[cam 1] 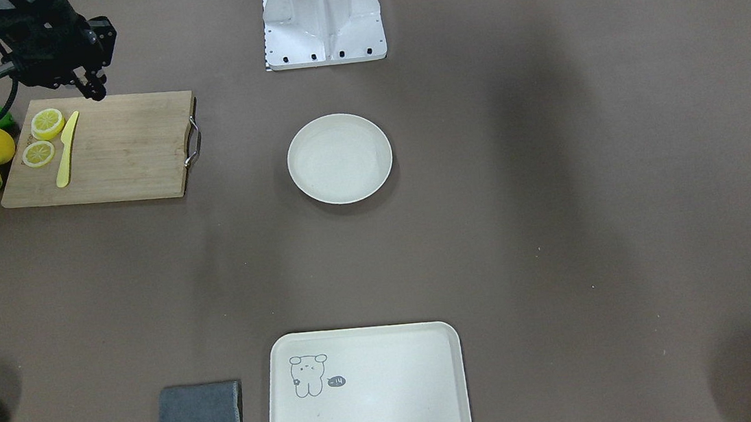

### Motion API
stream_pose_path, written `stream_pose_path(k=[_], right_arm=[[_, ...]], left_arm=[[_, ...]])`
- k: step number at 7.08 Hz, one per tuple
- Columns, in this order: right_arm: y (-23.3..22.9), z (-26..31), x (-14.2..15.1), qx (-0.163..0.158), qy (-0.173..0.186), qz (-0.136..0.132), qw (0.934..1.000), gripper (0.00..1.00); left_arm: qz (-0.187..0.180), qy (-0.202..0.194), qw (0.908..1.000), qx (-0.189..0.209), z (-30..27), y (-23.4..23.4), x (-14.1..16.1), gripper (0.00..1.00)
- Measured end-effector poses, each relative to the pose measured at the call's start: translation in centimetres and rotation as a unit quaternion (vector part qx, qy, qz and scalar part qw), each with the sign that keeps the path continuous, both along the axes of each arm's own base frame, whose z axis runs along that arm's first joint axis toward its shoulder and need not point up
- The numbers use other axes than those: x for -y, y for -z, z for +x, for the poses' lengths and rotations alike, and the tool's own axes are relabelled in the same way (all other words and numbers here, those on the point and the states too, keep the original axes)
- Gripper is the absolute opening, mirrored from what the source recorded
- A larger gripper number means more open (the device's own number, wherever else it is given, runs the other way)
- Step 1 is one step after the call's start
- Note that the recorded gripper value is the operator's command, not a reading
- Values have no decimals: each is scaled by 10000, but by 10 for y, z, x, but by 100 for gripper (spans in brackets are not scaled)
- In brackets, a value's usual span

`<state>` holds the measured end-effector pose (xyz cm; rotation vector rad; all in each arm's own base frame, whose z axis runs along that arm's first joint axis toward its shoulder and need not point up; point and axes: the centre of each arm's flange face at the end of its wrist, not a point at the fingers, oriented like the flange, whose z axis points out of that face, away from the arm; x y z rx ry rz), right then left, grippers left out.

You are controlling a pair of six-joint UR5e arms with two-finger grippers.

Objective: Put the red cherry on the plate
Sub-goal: 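Lift the cherries with the right gripper and carry them toward the white bowl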

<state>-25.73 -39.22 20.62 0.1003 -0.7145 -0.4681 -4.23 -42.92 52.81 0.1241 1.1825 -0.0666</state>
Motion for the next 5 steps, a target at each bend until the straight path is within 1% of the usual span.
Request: stream_pose_path(k=[1,3,4,5], right_arm=[[22,-29,5,25,-30,-55,10000,0],[76,-119,15,-142,-162,-233,9995,0],[98,-162,10,-261,-219,-349,9988,0],[113,-191,0,-341,-246,-404,9983,0]], left_arm=[[-27,14,10000,12,-2,-4,-4,98],[-51,7,9999,101,-5,-21,-18,98],[-55,26,9998,171,-9,-30,-25,98],[-88,66,9997,204,-13,-37,-34,98]])
